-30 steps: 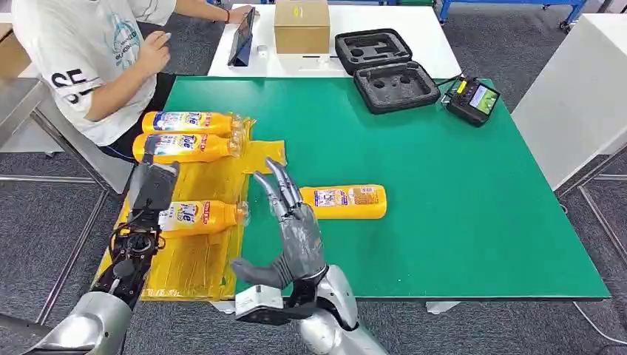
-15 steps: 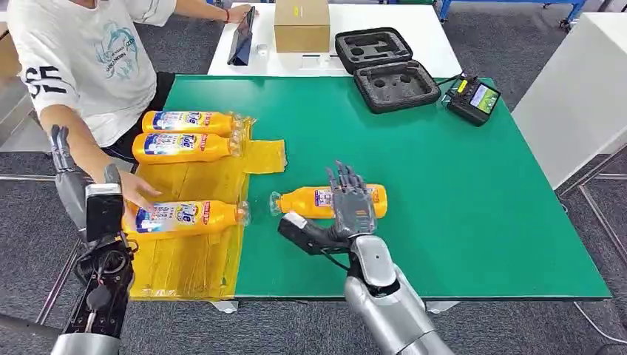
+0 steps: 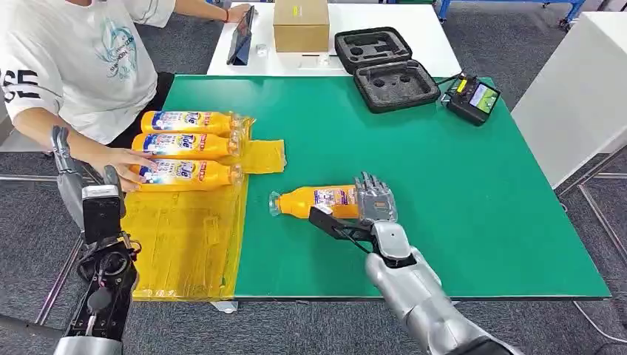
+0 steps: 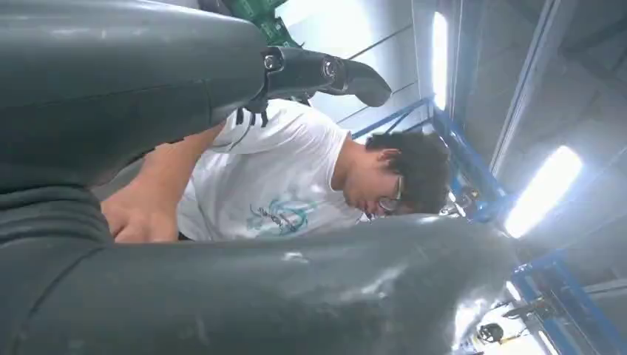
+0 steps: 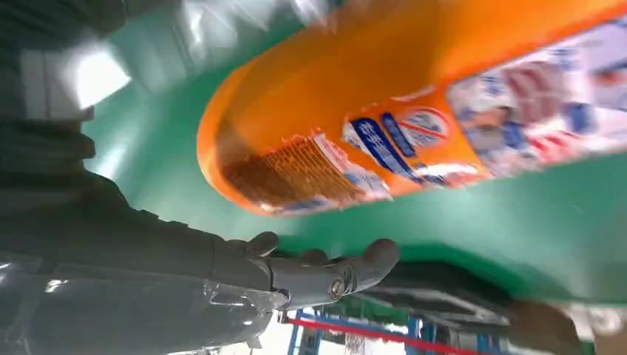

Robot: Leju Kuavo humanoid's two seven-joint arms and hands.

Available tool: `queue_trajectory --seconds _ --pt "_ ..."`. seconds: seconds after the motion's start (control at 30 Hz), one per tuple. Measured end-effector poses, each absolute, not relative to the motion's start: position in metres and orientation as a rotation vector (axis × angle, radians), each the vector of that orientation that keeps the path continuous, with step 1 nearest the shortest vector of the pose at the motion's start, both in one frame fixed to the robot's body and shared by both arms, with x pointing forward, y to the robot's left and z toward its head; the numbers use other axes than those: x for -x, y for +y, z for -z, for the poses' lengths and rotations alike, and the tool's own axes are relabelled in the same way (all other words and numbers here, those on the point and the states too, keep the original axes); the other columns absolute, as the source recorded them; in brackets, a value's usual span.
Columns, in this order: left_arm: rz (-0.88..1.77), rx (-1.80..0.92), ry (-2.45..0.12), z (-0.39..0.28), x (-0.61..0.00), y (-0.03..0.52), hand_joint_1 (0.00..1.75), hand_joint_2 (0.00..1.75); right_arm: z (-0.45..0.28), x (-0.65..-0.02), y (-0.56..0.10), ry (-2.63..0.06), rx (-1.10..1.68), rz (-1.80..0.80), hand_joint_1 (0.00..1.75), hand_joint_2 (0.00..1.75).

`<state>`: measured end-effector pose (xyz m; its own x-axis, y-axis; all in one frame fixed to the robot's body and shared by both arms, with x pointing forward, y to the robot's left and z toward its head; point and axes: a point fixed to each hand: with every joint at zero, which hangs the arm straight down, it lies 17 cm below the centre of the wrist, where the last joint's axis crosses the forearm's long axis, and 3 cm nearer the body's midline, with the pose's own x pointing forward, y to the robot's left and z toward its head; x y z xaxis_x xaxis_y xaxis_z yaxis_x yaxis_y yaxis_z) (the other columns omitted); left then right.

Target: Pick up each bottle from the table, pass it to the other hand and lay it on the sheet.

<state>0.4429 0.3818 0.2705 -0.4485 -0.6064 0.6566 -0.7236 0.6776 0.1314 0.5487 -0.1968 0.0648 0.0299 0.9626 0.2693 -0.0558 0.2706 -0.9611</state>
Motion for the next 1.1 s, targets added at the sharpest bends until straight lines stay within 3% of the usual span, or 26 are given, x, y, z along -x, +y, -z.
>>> queue_trajectory --seconds 0.97,1.0,1.1 --pt "-0.251 -0.853 -2.206 -0.272 -0.476 0.359 0.0 0.0 -0.053 -0.566 -0.172 -1.286 0.684 -1.156 0.0 1.75" --pt "-0.252 -0.849 -2.204 -0.272 -0.476 0.359 0.0 1.75 -0.052 -0.566 -0.171 -1.281 0.677 -1.16 0.0 1.75" --pt "-0.248 -0.835 -2.2 -0.269 -0.479 0.356 0.0 1.75 -0.05 -0.566 -0.168 -1.268 0.661 -1.169 0.0 1.75"
